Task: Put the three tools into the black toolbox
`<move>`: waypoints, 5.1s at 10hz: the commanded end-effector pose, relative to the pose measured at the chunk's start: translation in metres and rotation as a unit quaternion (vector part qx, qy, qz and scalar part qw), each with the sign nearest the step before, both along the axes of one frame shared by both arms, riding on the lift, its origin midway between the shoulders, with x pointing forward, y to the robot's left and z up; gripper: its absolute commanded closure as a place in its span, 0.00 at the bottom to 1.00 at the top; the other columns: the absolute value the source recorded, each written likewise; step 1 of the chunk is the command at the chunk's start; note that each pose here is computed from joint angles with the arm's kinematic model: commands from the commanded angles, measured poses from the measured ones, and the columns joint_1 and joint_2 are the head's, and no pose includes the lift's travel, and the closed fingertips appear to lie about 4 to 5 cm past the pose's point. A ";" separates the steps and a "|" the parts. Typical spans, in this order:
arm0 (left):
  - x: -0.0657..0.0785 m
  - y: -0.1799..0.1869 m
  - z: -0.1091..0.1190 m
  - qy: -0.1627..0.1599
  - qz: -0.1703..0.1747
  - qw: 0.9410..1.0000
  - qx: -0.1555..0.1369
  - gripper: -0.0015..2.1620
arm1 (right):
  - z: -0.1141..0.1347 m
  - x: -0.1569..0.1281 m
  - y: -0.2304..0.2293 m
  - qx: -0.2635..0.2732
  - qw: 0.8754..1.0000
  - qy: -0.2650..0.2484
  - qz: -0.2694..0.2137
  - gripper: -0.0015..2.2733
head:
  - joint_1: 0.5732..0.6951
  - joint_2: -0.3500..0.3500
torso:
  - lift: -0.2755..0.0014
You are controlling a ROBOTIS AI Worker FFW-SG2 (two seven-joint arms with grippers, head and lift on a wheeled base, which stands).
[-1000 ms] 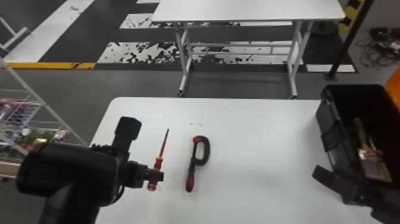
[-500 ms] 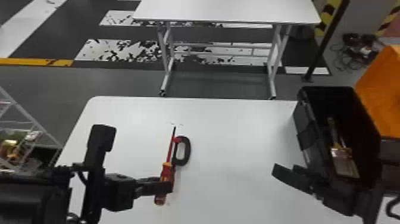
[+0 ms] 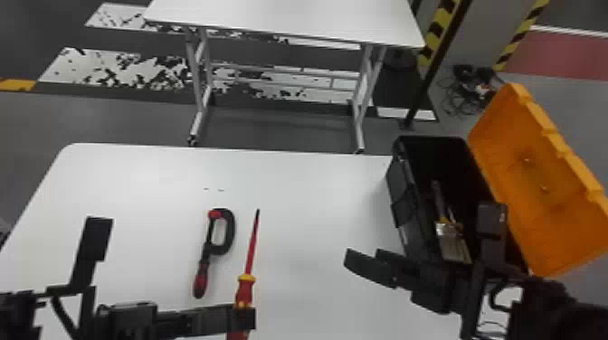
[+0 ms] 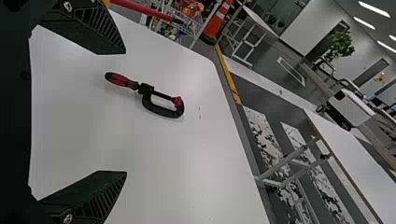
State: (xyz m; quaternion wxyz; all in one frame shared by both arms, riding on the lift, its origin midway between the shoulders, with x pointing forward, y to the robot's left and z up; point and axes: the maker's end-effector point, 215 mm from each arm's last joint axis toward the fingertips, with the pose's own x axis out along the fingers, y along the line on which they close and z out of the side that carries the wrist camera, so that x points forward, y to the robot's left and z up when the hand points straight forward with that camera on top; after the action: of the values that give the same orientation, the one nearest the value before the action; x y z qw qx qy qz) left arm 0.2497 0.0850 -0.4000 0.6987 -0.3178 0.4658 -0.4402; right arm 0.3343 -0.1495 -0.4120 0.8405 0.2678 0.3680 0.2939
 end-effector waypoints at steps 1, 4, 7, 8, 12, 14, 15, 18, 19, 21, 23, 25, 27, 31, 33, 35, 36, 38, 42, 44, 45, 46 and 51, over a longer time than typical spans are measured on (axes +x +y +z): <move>-0.007 -0.006 0.003 0.019 -0.005 0.999 -0.036 0.99 | 0.001 0.002 0.003 -0.001 1.000 0.004 0.005 0.03 | 1.00 0.32 | 0.81; -0.019 -0.017 0.006 0.035 -0.017 0.997 -0.068 0.99 | -0.001 -0.009 0.024 0.010 0.999 0.027 0.031 0.03 | 1.00 0.29 | 0.81; -0.027 -0.031 0.003 0.042 -0.034 0.996 -0.072 0.99 | 0.006 -0.040 0.062 0.010 0.993 0.072 0.094 0.04 | 1.00 0.35 | 0.81; -0.028 -0.033 0.003 0.044 -0.036 0.996 -0.072 0.99 | 0.010 -0.045 0.069 0.005 0.991 0.078 0.108 0.04 | 1.00 0.37 | 0.81; -0.040 -0.047 -0.002 0.052 -0.056 0.995 -0.069 0.99 | 0.027 -0.041 0.095 0.017 0.989 0.061 0.134 0.04 | 1.00 0.43 | 0.81; -0.043 -0.053 -0.005 0.053 -0.064 0.995 -0.063 0.99 | 0.030 -0.045 0.106 0.026 0.988 0.061 0.143 0.04 | 1.00 0.45 | 0.81; -0.044 -0.056 -0.004 0.051 -0.067 0.994 -0.062 0.99 | 0.029 -0.046 0.110 0.027 0.987 0.062 0.143 0.07 | 1.00 0.45 | 0.81; -0.044 -0.056 -0.005 0.051 -0.068 0.995 -0.060 0.99 | 0.025 -0.050 0.117 0.019 0.986 0.065 0.151 0.82 | 1.00 0.47 | 0.81; -0.044 -0.055 -0.005 0.051 -0.066 0.995 -0.059 0.99 | 0.023 -0.049 0.115 0.012 0.987 0.065 0.149 0.96 | 1.00 0.48 | 0.81; -0.041 -0.050 -0.010 0.050 -0.061 0.996 -0.049 0.99 | 0.018 -0.050 0.113 -0.002 0.986 0.064 0.153 0.99 | 1.00 0.49 | 0.81; -0.037 -0.044 -0.009 0.048 -0.054 0.996 -0.047 0.99 | 0.018 -0.048 0.114 -0.005 0.986 0.060 0.153 0.99 | 1.00 0.49 | 0.81; -0.036 -0.041 -0.010 0.049 -0.050 0.996 -0.047 0.99 | 0.019 -0.046 0.115 -0.007 0.987 0.057 0.152 0.99 | 1.00 0.52 | 0.81; -0.035 -0.039 -0.004 0.048 -0.048 0.996 -0.062 0.04 | 0.018 -0.047 0.115 -0.008 0.987 0.058 0.151 0.99 | 1.00 0.53 | 0.81; -0.040 -0.026 -0.009 0.062 -0.030 0.995 -0.065 0.01 | 0.049 -0.009 0.060 -0.040 0.997 -0.017 0.068 0.99 | 1.00 0.50 | 0.81; -0.046 -0.020 -0.015 0.074 -0.021 0.995 -0.063 0.01 | 0.079 0.012 0.000 -0.070 0.996 -0.060 -0.002 0.99 | 1.00 0.39 | 0.81; -0.056 -0.017 -0.022 0.087 -0.016 0.994 -0.061 0.01 | 0.114 0.053 -0.071 -0.129 0.978 -0.138 -0.085 0.99 | 1.00 0.25 | 0.81; -0.060 -0.015 -0.024 0.091 -0.013 0.994 -0.060 0.01 | 0.118 0.068 -0.101 -0.172 0.966 -0.160 -0.108 0.99 | 1.00 0.15 | 0.81; -0.065 -0.012 -0.028 0.100 -0.007 0.993 -0.059 0.01 | 0.116 0.086 -0.137 -0.274 0.938 -0.188 -0.102 0.99 | 1.00 0.00 | 0.81; -0.070 0.004 -0.031 0.110 0.011 0.992 -0.061 0.01 | 0.065 0.111 -0.173 -0.389 0.893 -0.214 -0.081 0.99 | 1.00 0.00 | 0.81; -0.066 0.012 -0.028 0.107 0.020 0.992 -0.064 0.01 | 0.054 0.107 -0.192 -0.407 0.883 -0.221 -0.076 0.99 | 1.00 0.00 | 0.81; -0.066 0.012 -0.027 0.106 0.020 0.992 -0.065 0.01 | 0.061 0.106 -0.207 -0.406 0.882 -0.223 -0.087 0.99 | 1.00 0.00 | 0.81; -0.066 0.011 -0.026 0.104 0.019 0.992 -0.065 0.01 | 0.063 0.103 -0.225 -0.401 0.884 -0.216 -0.102 0.99 | 1.00 0.00 | 0.81; -0.067 0.007 -0.024 0.093 0.012 0.994 -0.049 0.01 | 0.052 0.080 -0.247 -0.313 0.927 -0.155 -0.136 0.00 | 1.00 0.00 | 0.81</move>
State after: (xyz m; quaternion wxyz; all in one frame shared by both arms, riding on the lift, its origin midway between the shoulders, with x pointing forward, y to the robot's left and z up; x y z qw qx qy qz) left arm 0.1845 0.0931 -0.4242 0.6438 -0.3959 0.5012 -0.4214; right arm 0.4167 -0.3950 -0.3590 0.9608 -0.0198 0.2627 0.0867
